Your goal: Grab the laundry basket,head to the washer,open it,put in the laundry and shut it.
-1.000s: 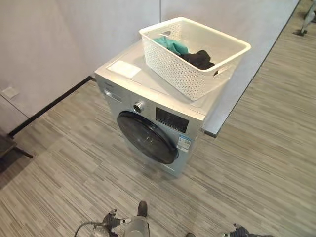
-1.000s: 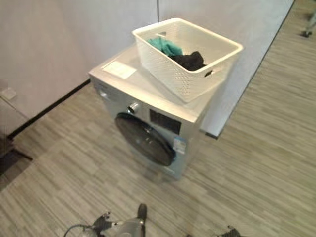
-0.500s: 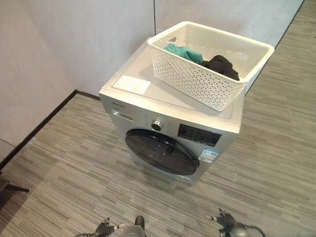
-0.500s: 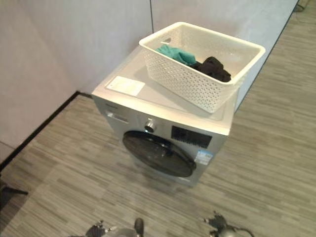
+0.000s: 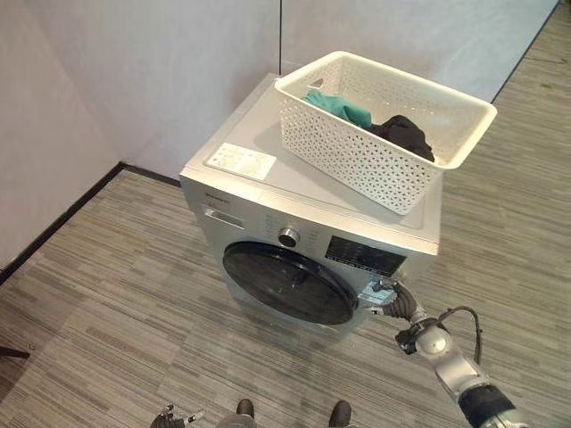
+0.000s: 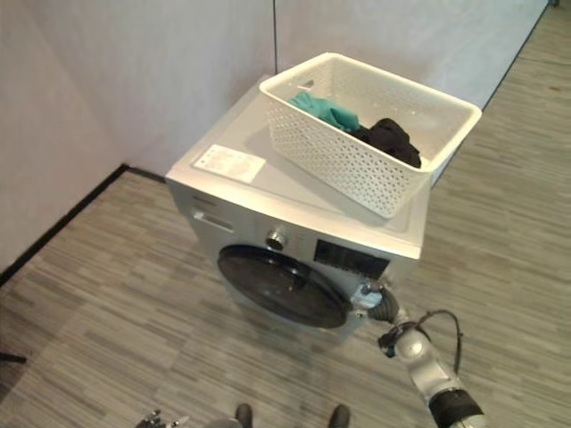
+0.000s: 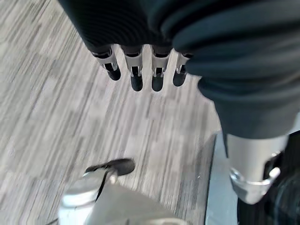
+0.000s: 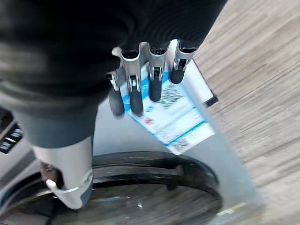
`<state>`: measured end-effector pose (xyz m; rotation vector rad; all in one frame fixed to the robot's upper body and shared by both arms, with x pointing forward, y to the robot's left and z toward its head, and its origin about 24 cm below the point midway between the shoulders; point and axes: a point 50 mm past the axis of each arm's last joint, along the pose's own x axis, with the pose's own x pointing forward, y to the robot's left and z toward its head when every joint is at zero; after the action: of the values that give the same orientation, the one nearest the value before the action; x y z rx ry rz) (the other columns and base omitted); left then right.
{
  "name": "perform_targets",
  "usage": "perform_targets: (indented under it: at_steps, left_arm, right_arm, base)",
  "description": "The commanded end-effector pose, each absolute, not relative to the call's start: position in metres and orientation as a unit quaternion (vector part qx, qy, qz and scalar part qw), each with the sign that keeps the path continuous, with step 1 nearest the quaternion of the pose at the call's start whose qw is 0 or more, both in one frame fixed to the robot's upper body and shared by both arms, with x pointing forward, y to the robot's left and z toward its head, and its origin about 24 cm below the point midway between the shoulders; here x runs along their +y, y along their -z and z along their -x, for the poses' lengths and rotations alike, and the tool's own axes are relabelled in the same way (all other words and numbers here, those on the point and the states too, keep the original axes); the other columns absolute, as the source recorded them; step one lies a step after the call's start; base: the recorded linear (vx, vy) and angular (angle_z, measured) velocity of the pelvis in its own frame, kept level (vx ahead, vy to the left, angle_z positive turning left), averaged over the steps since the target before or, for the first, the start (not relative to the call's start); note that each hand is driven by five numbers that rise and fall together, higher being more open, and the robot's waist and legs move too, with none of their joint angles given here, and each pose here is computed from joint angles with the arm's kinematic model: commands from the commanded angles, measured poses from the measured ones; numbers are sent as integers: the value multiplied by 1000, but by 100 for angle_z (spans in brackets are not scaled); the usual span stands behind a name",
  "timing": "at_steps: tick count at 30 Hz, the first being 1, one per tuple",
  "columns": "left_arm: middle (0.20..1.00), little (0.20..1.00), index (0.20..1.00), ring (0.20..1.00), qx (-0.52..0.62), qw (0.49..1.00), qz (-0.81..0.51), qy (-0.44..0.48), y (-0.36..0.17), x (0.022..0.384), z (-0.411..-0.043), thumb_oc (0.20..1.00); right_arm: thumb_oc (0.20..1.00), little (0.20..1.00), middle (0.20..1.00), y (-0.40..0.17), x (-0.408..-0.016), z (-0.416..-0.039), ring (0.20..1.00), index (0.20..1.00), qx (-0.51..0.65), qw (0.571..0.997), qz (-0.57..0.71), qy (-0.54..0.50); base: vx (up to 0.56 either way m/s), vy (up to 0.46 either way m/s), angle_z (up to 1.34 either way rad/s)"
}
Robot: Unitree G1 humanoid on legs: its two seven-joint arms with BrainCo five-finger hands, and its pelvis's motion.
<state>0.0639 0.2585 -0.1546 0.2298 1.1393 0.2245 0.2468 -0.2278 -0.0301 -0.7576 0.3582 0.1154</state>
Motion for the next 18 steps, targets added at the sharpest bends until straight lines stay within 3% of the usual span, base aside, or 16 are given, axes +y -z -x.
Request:
perform_targets:
  at_steps: [1,7,18]
  left_arm:
    - [1000,1000,1000,1000,526,836,-106,-114,153,258,-77,1000]
    - [1000,1000,1000,1000,511,849,-98,-95,153,248,-83,1000]
    - [1000,1000,1000,1000,409,904,-78,-94,132,240,-132,1000]
  right_arm:
    - [1000,1000,1000,19,-228,-254,1000,1000,143,914,376,-50]
    - [1000,1000,1000,28,-220,-253,1000,1000,152,921,355,-59]
    - [1000,1000,1000,-3,-216,-307,1000,1000,94,921,378,26]
  base:
    - [0,-33,17]
    - [-2,-30,22]
    - [-116,27,25]
